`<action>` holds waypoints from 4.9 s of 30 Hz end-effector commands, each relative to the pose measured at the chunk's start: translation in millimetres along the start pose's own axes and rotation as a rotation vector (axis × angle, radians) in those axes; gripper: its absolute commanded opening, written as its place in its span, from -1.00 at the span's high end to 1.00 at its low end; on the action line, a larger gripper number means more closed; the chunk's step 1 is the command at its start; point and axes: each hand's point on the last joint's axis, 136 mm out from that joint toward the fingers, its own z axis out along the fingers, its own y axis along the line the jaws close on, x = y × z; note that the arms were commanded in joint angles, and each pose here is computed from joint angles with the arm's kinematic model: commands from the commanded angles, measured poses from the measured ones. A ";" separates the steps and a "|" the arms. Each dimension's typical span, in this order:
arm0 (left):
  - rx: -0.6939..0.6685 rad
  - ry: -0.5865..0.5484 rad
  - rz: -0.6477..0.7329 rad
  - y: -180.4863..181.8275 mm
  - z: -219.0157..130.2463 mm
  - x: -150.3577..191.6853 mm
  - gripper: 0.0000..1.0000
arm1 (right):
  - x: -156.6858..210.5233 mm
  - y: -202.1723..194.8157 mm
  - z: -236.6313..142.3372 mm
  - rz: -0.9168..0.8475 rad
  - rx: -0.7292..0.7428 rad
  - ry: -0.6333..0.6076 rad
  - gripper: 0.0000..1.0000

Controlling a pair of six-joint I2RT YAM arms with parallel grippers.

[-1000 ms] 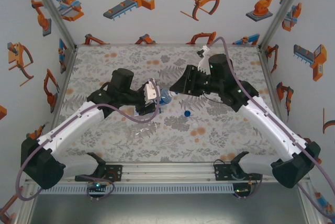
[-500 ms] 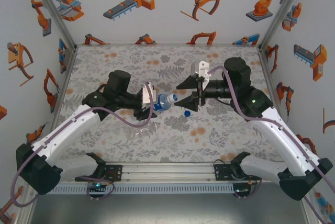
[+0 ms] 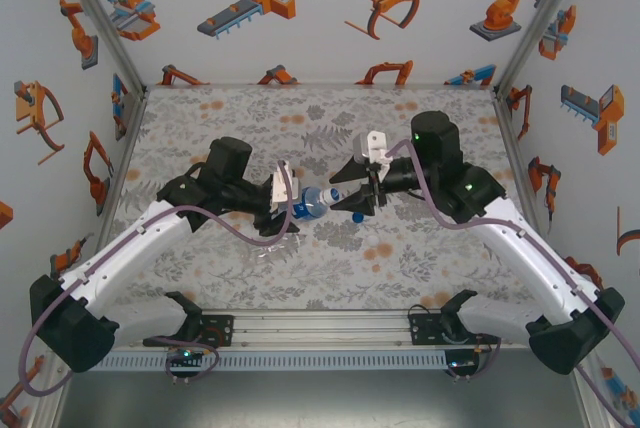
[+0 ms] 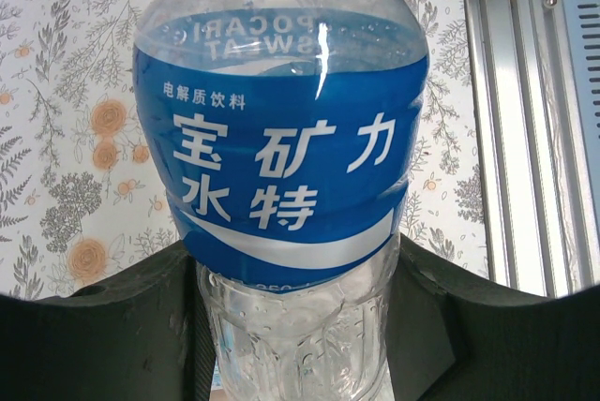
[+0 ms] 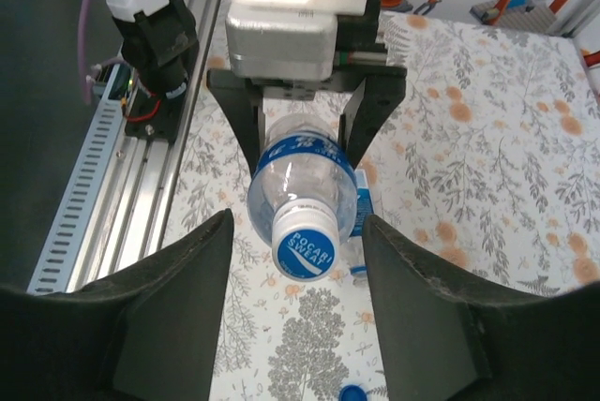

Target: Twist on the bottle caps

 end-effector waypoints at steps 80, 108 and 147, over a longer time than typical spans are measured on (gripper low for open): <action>0.026 -0.055 0.069 -11.9 -11.0 -20.7 1.00 | -20.0 7.4 -0.4 -0.108 -0.015 -0.004 -0.08; -0.154 0.033 0.045 33.3 -0.8 -7.5 1.00 | 35.9 -76.1 -9.0 0.851 0.520 -0.060 1.00; 0.043 -0.027 0.029 -6.1 -2.6 -19.8 1.00 | -23.7 17.9 -9.2 -0.145 -0.003 0.003 -0.09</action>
